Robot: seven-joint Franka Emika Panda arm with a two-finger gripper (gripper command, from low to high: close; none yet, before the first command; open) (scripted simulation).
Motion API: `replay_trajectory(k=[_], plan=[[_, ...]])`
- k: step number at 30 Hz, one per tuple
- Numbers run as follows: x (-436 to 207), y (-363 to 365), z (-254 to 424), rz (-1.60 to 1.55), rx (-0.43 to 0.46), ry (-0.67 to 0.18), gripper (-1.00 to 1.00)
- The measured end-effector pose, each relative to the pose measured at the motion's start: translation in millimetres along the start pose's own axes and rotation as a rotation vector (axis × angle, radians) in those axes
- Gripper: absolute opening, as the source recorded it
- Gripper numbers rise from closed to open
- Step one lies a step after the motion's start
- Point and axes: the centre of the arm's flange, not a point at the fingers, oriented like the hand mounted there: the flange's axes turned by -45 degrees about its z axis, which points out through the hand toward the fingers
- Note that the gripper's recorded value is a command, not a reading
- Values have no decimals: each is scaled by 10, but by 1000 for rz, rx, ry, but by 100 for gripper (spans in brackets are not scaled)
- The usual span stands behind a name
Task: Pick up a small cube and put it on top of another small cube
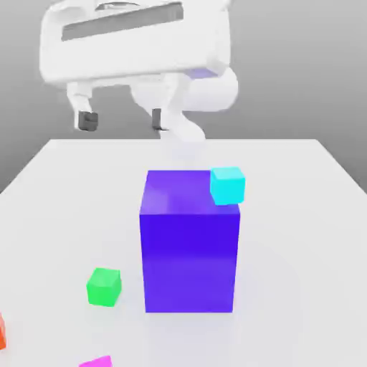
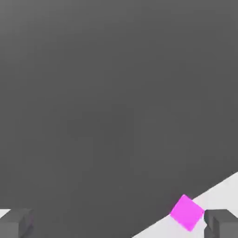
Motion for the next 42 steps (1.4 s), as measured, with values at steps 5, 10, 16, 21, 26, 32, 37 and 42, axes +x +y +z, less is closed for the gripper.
replay_trajectory(k=[5, 10, 16, 21, 26, 32, 37, 42], plan=[[24, 246, 888, 184, -78, -94, 0], [-124, 496, 1757, 355, -159, -184, 0], [-436, 865, 2724, 535, -253, -269, 0], [-620, 975, 3230, 547, -260, -275, -100], [-635, 982, 3270, 548, -259, -273, -100], [-463, 934, 2663, 537, -258, -274, -100], [-671, 1326, 2217, 451, -253, -279, -100], [-994, 1754, 1845, 369, -243, -289, -100]])
